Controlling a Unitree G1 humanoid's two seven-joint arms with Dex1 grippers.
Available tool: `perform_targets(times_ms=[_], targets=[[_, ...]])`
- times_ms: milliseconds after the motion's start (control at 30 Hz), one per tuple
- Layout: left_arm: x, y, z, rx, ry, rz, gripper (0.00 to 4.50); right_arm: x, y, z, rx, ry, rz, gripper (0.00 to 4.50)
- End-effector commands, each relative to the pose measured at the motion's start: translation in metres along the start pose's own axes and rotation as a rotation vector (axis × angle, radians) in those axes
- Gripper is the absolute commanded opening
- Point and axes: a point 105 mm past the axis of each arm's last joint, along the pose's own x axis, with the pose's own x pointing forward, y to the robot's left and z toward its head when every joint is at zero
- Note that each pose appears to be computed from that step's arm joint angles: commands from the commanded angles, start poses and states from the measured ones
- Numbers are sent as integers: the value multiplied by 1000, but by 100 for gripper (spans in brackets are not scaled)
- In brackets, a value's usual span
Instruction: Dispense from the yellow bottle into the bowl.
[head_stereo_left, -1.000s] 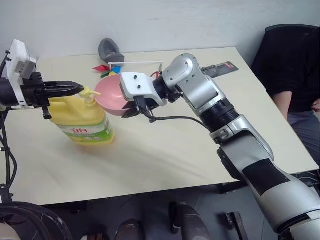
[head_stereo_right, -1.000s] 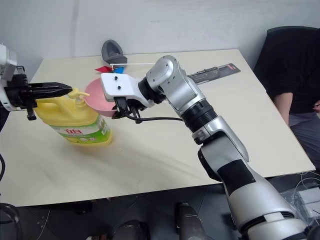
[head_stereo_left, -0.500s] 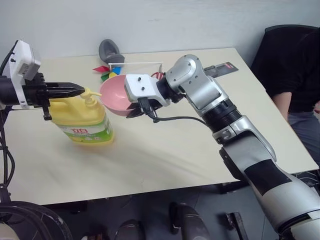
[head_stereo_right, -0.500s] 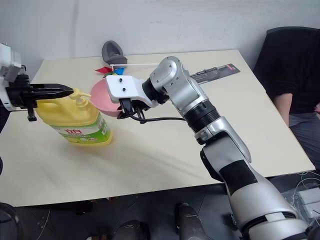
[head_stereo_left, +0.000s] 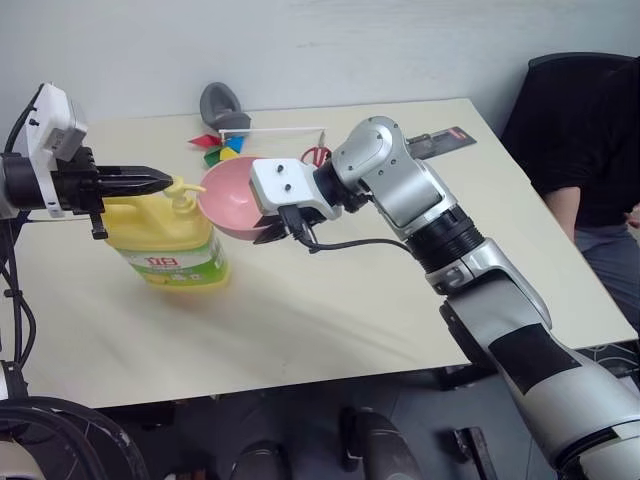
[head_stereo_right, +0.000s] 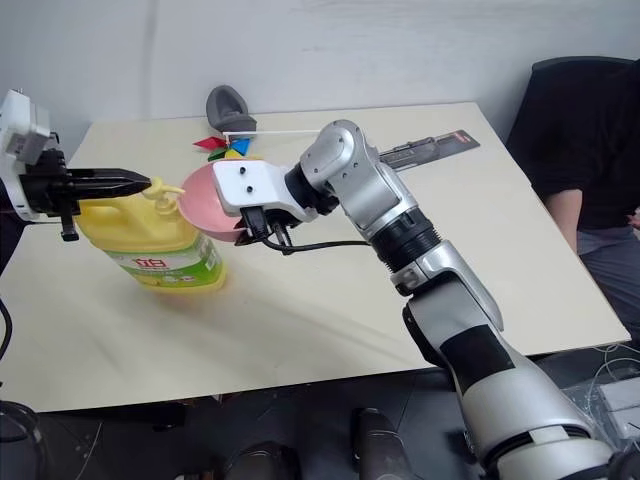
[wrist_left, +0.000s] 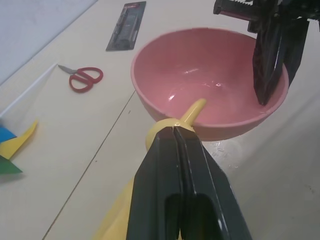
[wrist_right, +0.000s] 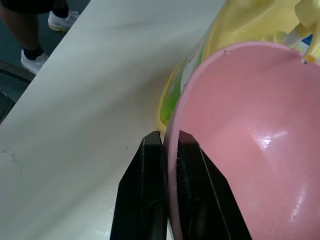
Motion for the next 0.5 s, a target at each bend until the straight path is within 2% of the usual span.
perform_targets(times_ms=[33, 267, 500], targets=[[14, -13, -64, -153, 221, -66, 2, -2, 1, 12, -42, -17, 1, 0], [13, -21, -79, -181, 270, -91, 2, -1, 1, 13, -40, -20, 4, 0], [13, -21, -84, -186, 280, -85, 2, 2, 5, 13, -37, -27, 16, 0]])
